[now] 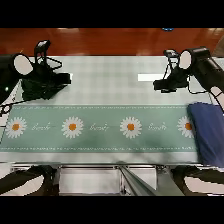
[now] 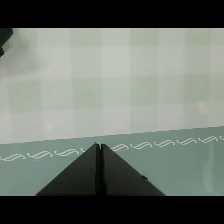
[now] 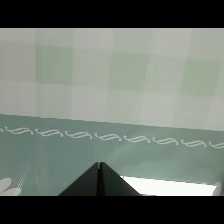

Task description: Fold the shirts.

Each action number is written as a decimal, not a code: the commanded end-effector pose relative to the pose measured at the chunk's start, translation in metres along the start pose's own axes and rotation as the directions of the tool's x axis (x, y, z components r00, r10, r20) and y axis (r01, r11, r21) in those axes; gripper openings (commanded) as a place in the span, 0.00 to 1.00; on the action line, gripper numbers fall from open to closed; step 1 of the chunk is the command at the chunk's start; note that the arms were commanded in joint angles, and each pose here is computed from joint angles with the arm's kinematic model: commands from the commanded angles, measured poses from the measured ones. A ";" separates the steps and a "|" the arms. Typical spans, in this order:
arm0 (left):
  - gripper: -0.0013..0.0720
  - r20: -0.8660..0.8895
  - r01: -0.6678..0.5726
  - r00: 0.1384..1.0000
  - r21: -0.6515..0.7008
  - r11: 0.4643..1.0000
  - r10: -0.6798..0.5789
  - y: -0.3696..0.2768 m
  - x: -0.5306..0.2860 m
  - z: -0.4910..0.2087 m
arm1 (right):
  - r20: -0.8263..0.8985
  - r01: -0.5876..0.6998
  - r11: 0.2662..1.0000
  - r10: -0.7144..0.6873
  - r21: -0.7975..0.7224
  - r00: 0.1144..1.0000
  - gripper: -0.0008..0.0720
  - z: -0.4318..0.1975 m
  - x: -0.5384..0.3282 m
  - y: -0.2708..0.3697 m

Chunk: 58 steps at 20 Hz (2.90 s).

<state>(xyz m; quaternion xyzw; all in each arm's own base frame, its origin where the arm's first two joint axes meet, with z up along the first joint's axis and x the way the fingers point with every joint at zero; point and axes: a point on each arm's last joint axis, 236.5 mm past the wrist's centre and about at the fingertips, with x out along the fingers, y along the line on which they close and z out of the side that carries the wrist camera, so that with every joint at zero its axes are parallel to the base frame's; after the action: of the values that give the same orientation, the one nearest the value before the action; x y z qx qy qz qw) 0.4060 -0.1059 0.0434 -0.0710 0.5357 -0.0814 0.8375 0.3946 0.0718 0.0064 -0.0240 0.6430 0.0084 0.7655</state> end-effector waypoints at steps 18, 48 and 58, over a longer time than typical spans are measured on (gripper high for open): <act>0.71 -0.045 -0.314 0.947 -0.319 0.894 0.317 0.211 -0.011 0.021 | 0.217 -0.020 0.999 0.031 -0.050 0.976 0.57 -0.018 0.004 -0.002; 0.06 0.569 0.236 0.808 -0.074 0.969 -0.153 0.023 -0.199 0.164 | 0.556 -0.035 0.999 0.009 0.037 0.831 0.57 -0.034 -0.147 -0.030; 0.06 0.675 0.427 0.405 0.457 0.780 -0.617 -0.196 -0.411 0.131 | 0.655 -0.087 0.995 0.028 0.058 0.755 0.57 -0.084 -0.211 -0.040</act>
<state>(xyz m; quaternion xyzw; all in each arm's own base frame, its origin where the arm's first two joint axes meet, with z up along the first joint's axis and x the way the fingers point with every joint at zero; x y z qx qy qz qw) 0.3838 -0.1664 0.4567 -0.1681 0.0948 -0.2904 0.9372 0.2940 0.0352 0.1909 0.0253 0.3448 0.0135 0.9382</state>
